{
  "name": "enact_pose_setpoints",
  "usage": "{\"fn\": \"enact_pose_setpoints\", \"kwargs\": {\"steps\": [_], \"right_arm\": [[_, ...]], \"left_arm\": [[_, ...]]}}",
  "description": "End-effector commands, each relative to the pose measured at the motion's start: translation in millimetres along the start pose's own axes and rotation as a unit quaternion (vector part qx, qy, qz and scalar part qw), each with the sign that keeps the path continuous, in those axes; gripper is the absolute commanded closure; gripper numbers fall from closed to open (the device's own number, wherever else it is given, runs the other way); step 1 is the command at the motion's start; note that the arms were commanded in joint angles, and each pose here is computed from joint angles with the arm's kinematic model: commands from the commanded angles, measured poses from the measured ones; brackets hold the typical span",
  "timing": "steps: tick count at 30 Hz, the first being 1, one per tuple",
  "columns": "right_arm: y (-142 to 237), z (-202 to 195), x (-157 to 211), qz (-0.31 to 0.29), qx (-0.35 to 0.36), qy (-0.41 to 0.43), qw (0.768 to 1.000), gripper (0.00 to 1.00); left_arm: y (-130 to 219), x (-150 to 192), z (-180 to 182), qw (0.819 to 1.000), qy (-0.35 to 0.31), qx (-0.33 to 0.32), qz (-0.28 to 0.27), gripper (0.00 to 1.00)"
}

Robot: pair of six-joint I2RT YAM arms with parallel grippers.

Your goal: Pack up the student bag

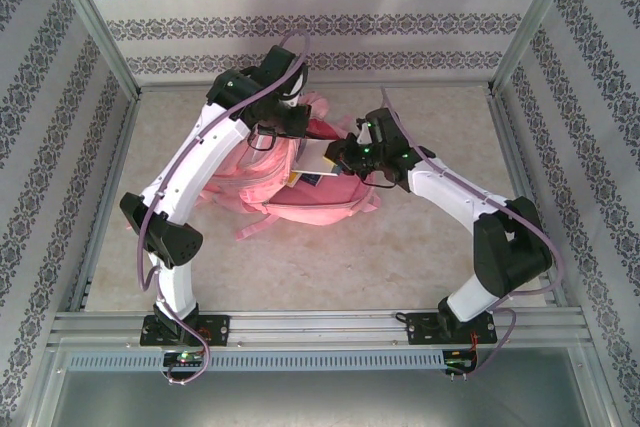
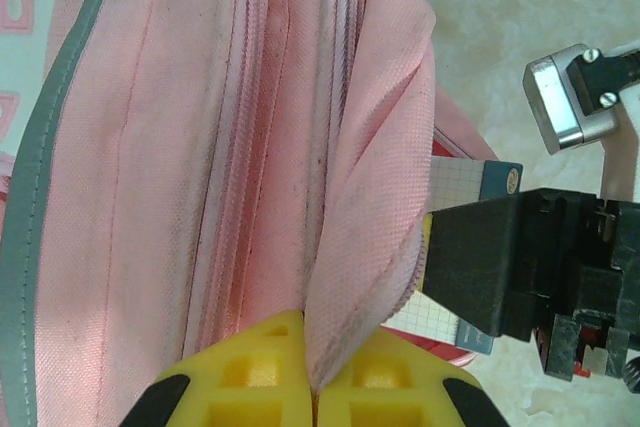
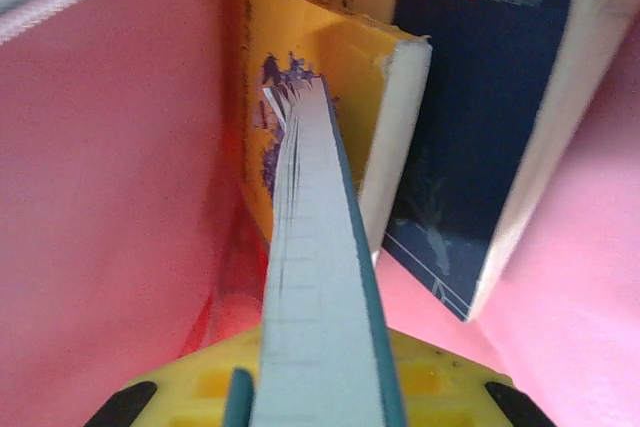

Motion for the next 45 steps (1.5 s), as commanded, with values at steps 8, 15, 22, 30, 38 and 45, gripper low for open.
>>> {"fn": "enact_pose_setpoints", "kwargs": {"steps": [8, 15, 22, 30, 38, 45], "right_arm": [[17.1, 46.7, 6.7, -0.011, -0.040, -0.002, 0.999, 1.00], [-39.1, 61.3, -6.9, -0.018, -0.019, -0.037, 0.999, 0.93], [-69.3, 70.5, -12.9, -0.040, 0.029, 0.006, 0.999, 0.30], [-19.4, 78.7, -6.7, -0.050, 0.020, 0.115, 0.992, 0.25], [73.4, 17.9, 1.4, -0.142, 0.110, 0.203, 0.963, 0.31], [125.4, -44.1, 15.3, -0.185, 0.164, 0.237, 0.939, 0.42]], "left_arm": [[54.9, -28.7, 9.9, 0.995, 0.033, 0.023, -0.092, 1.00], [60.2, -32.3, 13.1, 0.993, 0.045, 0.029, -0.102, 1.00], [62.2, -36.6, 26.0, 0.991, 0.067, 0.027, -0.109, 1.00], [51.7, -40.1, 27.6, 0.991, 0.080, 0.038, -0.104, 1.00], [13.0, -34.8, 5.3, 0.987, 0.099, 0.103, -0.075, 1.00], [-48.8, -5.8, -41.2, 0.985, 0.076, 0.153, 0.007, 1.00]]}}
Point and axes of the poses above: each hand's point on the last joint's axis, 136 mm out from that joint toward the fingers, its own y axis back along the fingers, its own z axis along the line the jaws close on, x = y × z, the point moved 1 cm from there along y, back along the fingers, and after that the axes turned 10 degrees about -y, right-handed, at the moved point
